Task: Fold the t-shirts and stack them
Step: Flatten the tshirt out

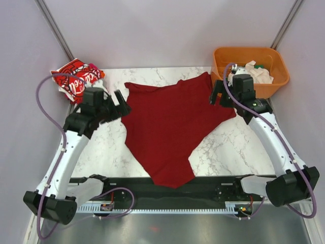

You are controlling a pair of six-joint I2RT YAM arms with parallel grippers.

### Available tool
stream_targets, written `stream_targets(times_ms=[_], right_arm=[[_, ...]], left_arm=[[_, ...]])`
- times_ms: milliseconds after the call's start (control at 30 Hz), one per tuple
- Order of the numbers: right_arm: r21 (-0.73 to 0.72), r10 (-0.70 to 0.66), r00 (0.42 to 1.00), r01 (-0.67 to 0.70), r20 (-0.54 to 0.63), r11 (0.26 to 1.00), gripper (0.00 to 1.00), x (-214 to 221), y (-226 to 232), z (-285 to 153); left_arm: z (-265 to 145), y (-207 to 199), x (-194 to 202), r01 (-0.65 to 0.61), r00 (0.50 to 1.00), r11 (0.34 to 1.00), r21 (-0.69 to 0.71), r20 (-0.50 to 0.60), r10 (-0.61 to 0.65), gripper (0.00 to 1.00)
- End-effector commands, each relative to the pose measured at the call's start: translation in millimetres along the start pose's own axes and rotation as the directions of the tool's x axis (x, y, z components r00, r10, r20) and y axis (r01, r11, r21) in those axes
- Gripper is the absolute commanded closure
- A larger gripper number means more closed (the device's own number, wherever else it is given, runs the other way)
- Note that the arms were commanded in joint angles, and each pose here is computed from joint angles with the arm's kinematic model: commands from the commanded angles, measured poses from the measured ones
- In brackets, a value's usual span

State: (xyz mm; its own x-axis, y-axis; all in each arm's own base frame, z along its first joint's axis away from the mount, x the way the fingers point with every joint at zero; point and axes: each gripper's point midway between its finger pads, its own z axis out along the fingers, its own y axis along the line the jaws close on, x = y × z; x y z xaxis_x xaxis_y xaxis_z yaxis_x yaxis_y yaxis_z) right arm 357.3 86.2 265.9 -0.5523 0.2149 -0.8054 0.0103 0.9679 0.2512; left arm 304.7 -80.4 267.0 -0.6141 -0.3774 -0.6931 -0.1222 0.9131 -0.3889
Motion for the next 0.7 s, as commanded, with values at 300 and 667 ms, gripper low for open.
stream_targets(times_ms=[300, 667], right_arm=[[-0.124, -0.082, 0.974, 0.057, -0.209, 0.991, 0.02, 96, 58, 34], [-0.172, -0.137, 0.958, 0.095, -0.252, 0.981, 0.02, 121, 69, 47]], left_arm=[[122, 5, 58, 0.021, 0.982, 0.992, -0.123, -0.184, -0.044, 0.09], [250, 2, 68, -0.003, 0.955, 0.983, -0.183, -0.292, -0.052, 0.09]])
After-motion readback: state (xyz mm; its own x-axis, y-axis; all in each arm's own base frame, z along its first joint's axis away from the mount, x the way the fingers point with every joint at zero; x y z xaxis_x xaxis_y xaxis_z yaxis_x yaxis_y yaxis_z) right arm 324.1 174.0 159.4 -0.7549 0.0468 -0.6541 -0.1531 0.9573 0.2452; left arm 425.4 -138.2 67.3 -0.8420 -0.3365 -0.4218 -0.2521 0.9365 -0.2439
